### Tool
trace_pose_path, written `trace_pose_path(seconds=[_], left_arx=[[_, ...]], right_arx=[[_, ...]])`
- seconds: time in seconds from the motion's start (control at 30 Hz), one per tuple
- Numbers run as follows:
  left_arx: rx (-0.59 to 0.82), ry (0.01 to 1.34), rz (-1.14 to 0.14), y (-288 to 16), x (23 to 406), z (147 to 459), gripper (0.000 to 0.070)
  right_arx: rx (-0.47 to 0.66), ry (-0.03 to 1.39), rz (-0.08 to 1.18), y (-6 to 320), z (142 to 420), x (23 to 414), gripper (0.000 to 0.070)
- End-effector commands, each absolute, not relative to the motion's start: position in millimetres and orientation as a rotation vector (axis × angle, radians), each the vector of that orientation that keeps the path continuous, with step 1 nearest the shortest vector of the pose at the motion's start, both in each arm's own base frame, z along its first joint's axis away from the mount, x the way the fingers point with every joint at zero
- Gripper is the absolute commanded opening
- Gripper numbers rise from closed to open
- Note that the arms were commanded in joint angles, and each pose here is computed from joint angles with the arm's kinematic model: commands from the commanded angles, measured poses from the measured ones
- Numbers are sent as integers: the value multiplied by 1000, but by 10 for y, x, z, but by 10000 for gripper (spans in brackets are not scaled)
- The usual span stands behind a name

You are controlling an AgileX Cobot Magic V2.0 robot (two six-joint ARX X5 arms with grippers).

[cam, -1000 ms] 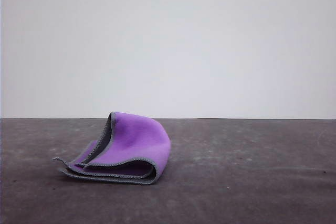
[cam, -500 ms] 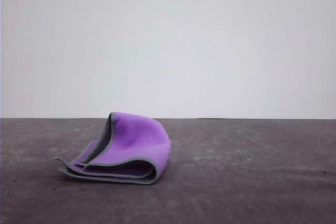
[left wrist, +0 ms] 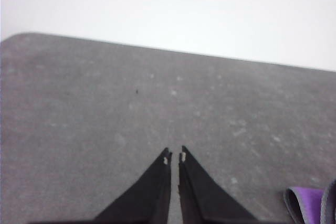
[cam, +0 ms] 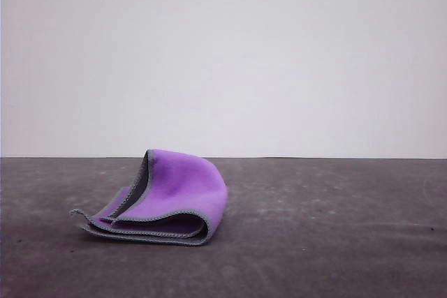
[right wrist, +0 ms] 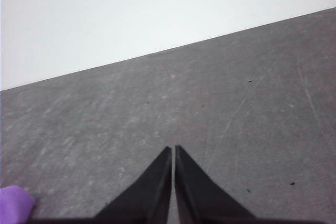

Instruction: Fold clothes

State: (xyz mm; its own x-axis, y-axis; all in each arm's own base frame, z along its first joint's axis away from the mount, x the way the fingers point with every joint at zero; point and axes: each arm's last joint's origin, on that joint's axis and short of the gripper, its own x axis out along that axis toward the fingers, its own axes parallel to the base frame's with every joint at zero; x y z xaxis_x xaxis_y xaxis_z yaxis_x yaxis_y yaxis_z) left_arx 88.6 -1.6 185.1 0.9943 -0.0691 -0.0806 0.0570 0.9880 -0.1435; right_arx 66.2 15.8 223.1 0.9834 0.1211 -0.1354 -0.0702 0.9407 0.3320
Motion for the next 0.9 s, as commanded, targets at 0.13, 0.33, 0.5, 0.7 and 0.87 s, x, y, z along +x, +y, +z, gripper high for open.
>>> trace_pose_path(seconds=[0.13, 0.33, 0.5, 0.7, 0.87], left_arx=[[-149, 129, -56, -13, 923, 1685, 12], [-185, 180, -58, -16, 955, 1501, 12], [-148, 180, -62, -21, 955, 1500, 12], [-71, 177, -58, -19, 955, 1500, 12], [-77, 178, -57, -19, 955, 1501, 12]], right_arx=[[345, 142, 104, 159, 2249, 656, 4], [345, 141, 104, 159, 2249, 656, 4], [345, 142, 104, 159, 2249, 656, 4], [345, 141, 104, 159, 2249, 656, 4], [345, 141, 104, 159, 2249, 656, 4]])
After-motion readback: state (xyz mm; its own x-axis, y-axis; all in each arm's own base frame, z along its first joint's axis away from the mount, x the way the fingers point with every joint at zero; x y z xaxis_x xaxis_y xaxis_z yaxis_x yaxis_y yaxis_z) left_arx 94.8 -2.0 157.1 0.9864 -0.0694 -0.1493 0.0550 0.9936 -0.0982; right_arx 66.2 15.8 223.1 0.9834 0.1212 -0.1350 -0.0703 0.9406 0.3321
